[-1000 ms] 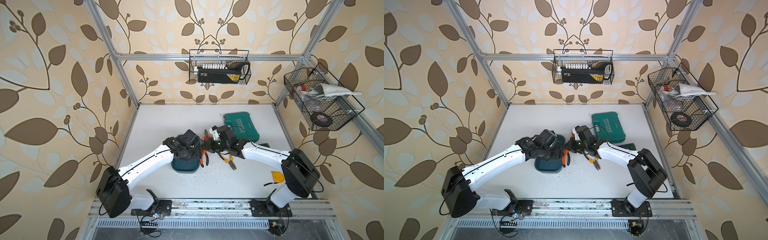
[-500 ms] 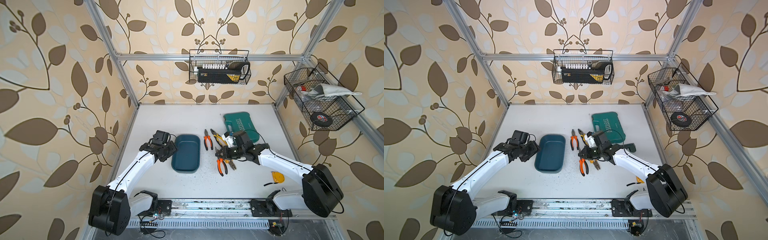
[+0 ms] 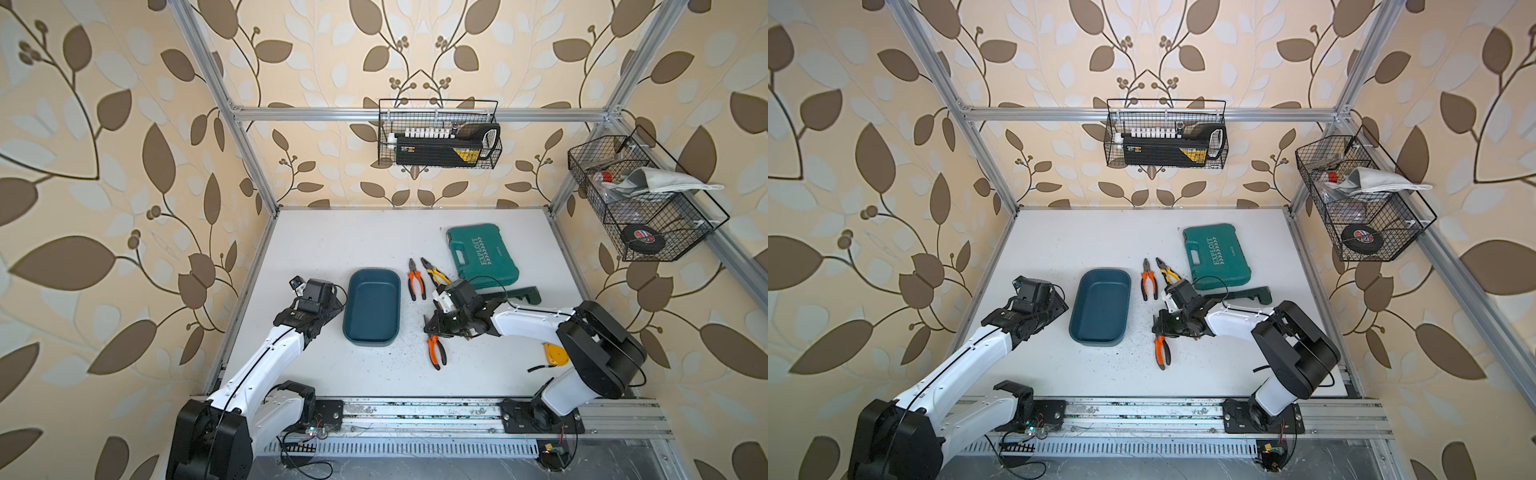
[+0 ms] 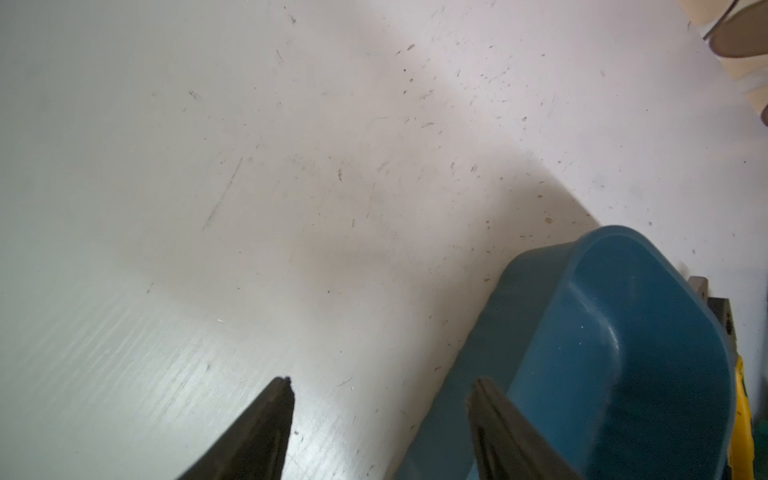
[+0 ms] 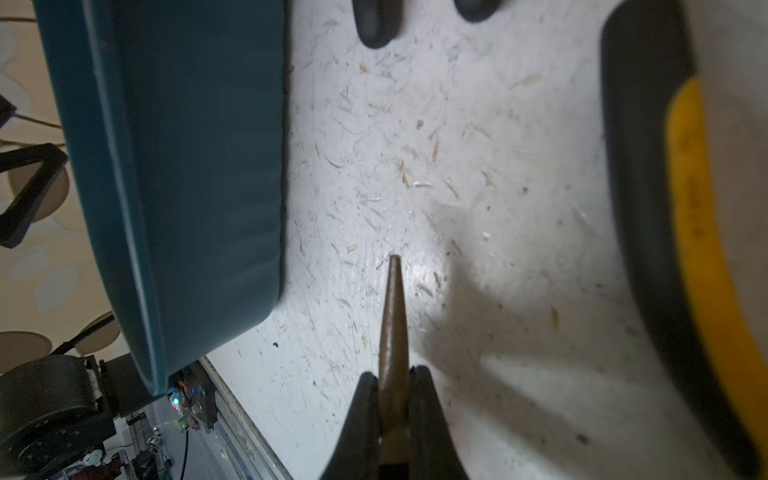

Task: Take the pliers out of the storage box
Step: Place the pliers at the center of the board.

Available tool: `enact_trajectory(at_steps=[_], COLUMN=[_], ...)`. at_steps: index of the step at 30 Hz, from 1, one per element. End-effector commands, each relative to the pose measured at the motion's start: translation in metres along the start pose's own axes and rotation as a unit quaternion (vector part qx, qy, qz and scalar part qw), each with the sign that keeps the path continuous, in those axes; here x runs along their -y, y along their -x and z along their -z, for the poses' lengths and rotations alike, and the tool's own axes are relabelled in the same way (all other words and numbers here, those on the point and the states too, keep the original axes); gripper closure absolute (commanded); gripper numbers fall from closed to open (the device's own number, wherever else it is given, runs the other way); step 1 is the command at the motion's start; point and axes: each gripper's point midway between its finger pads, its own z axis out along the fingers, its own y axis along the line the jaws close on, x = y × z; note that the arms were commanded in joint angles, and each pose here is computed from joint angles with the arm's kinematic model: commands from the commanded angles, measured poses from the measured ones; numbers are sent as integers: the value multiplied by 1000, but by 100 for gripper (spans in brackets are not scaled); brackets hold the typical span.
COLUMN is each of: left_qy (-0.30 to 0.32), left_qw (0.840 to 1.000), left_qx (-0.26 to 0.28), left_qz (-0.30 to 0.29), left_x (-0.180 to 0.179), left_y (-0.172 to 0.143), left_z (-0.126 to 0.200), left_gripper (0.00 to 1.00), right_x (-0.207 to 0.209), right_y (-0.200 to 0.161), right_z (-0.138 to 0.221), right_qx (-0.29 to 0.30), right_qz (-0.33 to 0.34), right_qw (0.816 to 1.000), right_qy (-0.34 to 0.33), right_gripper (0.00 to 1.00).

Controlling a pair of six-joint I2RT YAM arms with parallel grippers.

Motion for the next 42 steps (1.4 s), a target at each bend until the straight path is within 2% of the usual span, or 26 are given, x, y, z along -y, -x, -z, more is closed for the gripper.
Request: enact_trajectory(at_steps=[1, 14, 21, 26, 31, 35, 39, 40, 42], left_qy=[-5, 30, 22, 18, 16, 13, 11, 11, 12], left_qw=[1000, 998, 999, 999, 999, 999, 998, 998, 998], left_qx=[14, -32, -26, -31, -34, -37, -41, -41, -40], left_qz=[-15, -36, -35, -36, -38, -37, -39, -39, -39], left_x=[2, 6, 6, 8, 10, 11, 12, 12, 11], left_y=[5, -3, -2, -4, -5, -6, -7, -7, -7], left_z=[-1, -17, -16, -17, -18, -19, -19, -19, -18], left_gripper=[30, 29, 28, 28, 28, 28, 28, 28, 28], right_x=[-19, -25, -27, -16, 6, 26, 31, 31, 30], right_y=[19, 32, 40, 41, 37, 33, 30, 29, 28], right_z=[-5, -17, -23, -26, -26, -26, -29, -29, -28], right_qx=[35, 39, 40, 42, 39, 25, 14, 13, 12], right_qz=[-3, 1, 3, 9, 13, 15, 19, 19, 24], right_qw=[999, 999, 999, 999, 997, 993, 992, 992, 992], right_qy=[32, 25, 21, -8, -64, -118, -127, -127, -126], right_gripper=[100, 100, 100, 100, 100, 94, 88, 85, 73])
